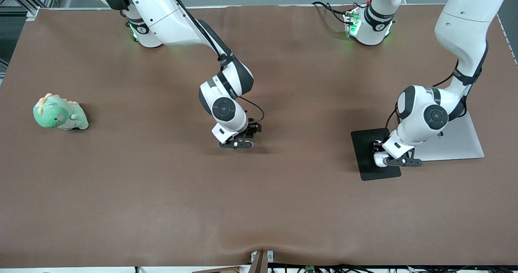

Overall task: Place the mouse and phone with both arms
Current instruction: 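Lower the mouse onto the pad while the right gripper grasps the phone, then lift the black phone with the right gripper while the left gripper withdraws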

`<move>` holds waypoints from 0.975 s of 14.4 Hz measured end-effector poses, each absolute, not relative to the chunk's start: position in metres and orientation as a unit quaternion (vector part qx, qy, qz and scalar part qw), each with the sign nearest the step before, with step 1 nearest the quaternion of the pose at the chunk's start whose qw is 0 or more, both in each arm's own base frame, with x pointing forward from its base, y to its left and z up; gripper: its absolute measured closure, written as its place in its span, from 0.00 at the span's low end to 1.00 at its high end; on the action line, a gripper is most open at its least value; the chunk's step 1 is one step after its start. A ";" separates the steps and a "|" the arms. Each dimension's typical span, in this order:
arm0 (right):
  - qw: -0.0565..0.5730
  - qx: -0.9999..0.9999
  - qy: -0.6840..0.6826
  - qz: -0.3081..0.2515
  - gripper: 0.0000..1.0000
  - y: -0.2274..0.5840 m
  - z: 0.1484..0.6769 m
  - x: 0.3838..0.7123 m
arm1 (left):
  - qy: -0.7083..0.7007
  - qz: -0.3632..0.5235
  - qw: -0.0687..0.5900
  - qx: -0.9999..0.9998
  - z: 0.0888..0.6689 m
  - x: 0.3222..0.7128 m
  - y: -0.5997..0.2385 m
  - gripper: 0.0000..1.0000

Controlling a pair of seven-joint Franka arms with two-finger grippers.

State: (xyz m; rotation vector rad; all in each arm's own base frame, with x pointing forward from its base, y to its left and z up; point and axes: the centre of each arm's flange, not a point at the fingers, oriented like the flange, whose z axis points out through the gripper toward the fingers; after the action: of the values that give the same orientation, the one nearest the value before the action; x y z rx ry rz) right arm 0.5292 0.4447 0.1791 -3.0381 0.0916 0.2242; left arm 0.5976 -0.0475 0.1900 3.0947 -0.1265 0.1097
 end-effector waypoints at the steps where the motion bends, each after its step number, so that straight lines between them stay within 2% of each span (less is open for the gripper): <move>1: 0.046 -0.996 0.027 0.074 0.14 0.447 0.179 0.527 | -0.040 0.043 0.021 0.998 0.196 0.603 -0.047 0.09; 2: 0.046 -0.996 0.025 0.072 0.21 0.449 0.180 0.526 | -0.039 0.055 0.020 0.997 0.207 0.610 -0.046 0.01; 5: 0.040 -0.997 0.015 0.068 0.21 0.452 0.180 0.524 | -0.035 0.083 0.008 0.996 0.271 0.632 -0.039 0.00; 8: 0.035 -0.997 0.010 0.063 0.21 0.451 0.181 0.525 | -0.026 0.085 -0.013 0.996 0.368 0.648 -0.029 0.00; 12: 0.020 -0.997 0.019 0.077 0.21 0.437 0.190 0.539 | -0.015 0.051 -0.037 0.998 0.526 0.630 -0.031 0.00; 14: 0.019 -0.996 0.034 0.079 0.21 0.419 0.201 0.556 | -0.009 0.040 -0.026 0.999 0.586 0.612 -0.037 0.00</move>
State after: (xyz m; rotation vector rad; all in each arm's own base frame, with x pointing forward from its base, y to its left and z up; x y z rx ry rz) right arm 0.5563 0.4189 0.2015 -3.0923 0.1070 0.2462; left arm 0.6119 -0.0367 0.5856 3.1908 -0.0287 0.1278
